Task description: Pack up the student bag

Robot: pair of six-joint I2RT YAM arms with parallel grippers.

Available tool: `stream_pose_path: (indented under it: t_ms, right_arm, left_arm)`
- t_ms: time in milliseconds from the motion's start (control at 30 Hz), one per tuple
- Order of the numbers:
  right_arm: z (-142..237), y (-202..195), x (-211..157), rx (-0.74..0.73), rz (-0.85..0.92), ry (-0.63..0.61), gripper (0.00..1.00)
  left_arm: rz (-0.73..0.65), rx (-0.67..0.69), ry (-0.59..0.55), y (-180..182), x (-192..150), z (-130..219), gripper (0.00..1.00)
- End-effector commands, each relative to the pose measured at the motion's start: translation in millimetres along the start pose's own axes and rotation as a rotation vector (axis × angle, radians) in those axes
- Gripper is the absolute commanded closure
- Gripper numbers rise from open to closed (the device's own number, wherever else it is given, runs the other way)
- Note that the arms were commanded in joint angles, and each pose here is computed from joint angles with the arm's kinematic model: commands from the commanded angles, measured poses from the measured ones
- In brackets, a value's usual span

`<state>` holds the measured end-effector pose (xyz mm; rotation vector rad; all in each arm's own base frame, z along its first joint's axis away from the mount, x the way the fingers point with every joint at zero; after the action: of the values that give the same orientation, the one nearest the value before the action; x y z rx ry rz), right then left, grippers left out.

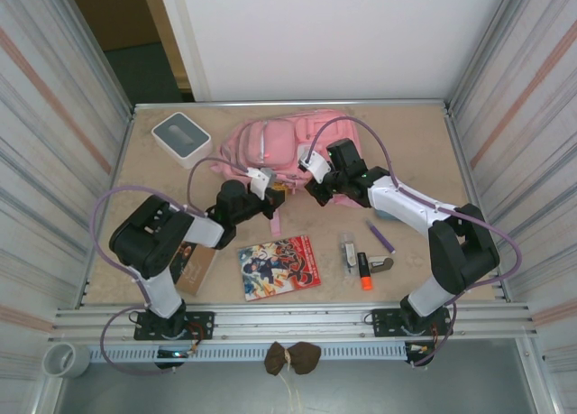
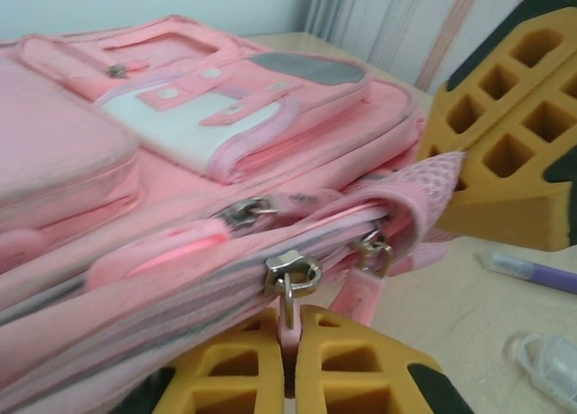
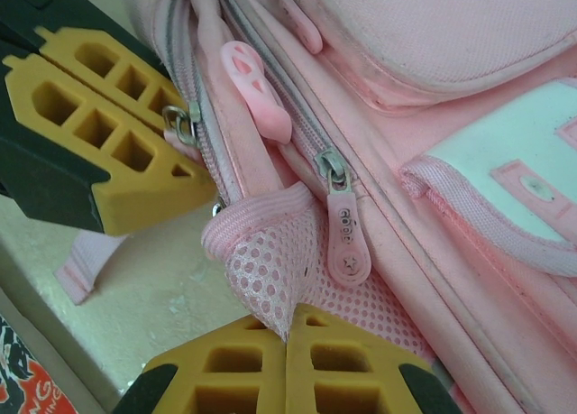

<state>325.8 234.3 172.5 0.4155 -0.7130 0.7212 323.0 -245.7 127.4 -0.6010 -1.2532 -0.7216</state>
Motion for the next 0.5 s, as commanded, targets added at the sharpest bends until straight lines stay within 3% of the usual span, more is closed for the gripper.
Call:
stream_pose_path:
  t_ms: [0, 300, 467]
  right_arm:
    - [14, -5, 1, -0.031, -0.006, -0.02, 1.0]
    - [14, -15, -14, -0.09, -0.014, 0.02, 1.0]
    - [9, -23, -21, -0.145, -0.017, 0.046, 1.0]
  left_arm:
    - [0.005, 0.185, 0.029, 24, 4, 15, 1.0]
    - [0.079, 0.438, 0.238, 62, -13, 52, 1.0]
    - [0.059, 0.379, 0.34, 58, -18, 55, 1.0]
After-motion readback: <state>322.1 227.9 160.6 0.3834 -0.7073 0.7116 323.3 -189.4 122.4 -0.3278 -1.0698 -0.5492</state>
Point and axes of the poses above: each hand's point on the last joint's axis, 136 mm out from that joint toward the fingers, its own z axis back along the fingers, its own y axis along the line the jaws close on, x = y × z, the point moved 5 cm from there along z, back along the fingers, and after that the axes turned 12 degrees about -z, right-handed, at the moved point
